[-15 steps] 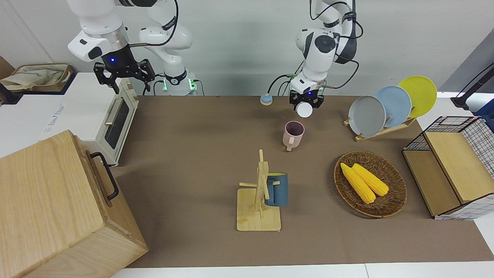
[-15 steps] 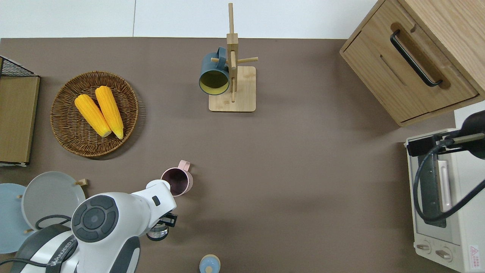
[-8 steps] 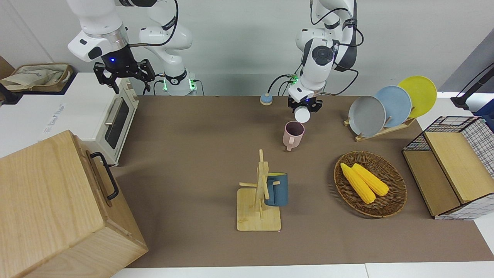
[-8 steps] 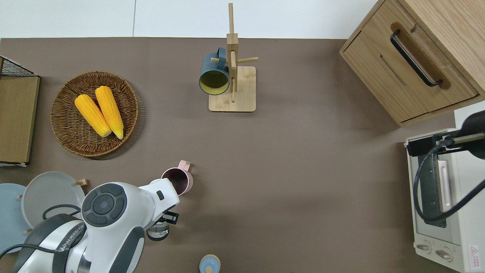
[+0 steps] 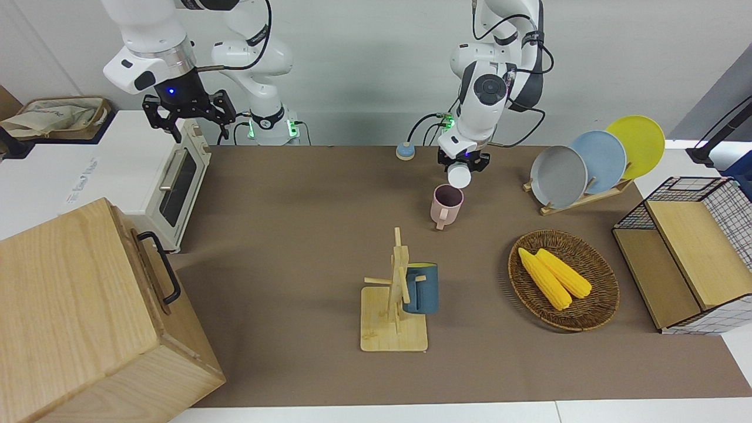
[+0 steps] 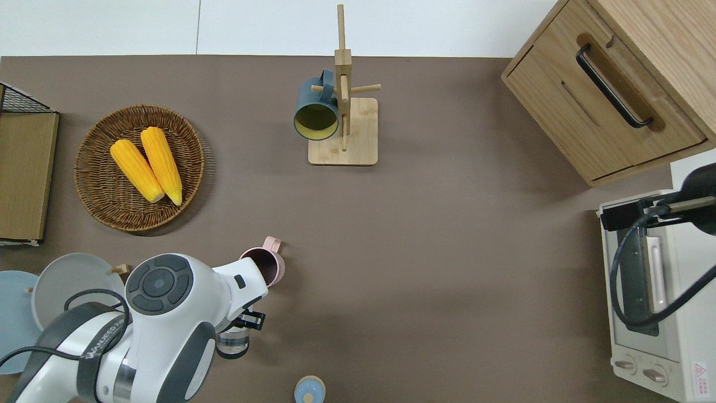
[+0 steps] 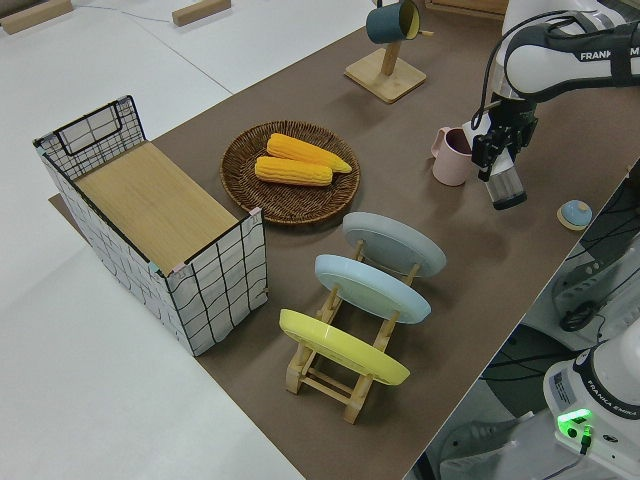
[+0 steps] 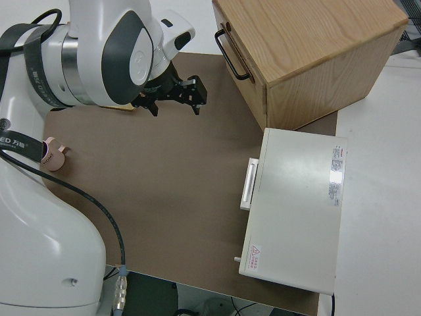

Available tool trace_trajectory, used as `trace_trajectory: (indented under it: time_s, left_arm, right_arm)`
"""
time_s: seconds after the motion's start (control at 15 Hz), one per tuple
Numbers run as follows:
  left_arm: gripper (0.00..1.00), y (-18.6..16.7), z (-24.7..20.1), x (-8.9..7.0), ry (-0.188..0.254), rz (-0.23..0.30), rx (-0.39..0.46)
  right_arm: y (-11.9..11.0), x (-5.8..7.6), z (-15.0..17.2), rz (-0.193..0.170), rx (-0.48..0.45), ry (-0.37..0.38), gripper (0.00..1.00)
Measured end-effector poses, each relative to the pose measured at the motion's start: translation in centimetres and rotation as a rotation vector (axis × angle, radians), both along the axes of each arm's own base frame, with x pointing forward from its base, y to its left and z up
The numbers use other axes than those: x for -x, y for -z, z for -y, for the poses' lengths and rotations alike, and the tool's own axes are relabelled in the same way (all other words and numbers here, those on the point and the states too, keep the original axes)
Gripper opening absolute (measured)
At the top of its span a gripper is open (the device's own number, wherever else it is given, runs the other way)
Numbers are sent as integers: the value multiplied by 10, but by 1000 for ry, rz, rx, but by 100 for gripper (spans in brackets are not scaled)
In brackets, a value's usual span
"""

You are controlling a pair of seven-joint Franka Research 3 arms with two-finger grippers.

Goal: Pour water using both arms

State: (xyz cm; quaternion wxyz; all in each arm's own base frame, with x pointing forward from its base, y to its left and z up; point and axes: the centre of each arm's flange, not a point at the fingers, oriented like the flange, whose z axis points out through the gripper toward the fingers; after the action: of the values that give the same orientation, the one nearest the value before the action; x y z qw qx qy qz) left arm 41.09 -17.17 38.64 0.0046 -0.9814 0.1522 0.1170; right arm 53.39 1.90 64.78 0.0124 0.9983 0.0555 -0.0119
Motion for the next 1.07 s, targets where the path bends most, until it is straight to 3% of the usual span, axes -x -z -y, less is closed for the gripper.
trace_trajectory:
  time_s: [0.67, 1.07]
  left_arm:
    - [65, 13, -1, -8, 20, -81, -64]
    - [65, 7, 1, -12, 18, -74, -62]
  right_arm:
    - [0, 0, 0, 0, 0, 0, 100]
    - [0, 0, 0, 0, 0, 0, 100]
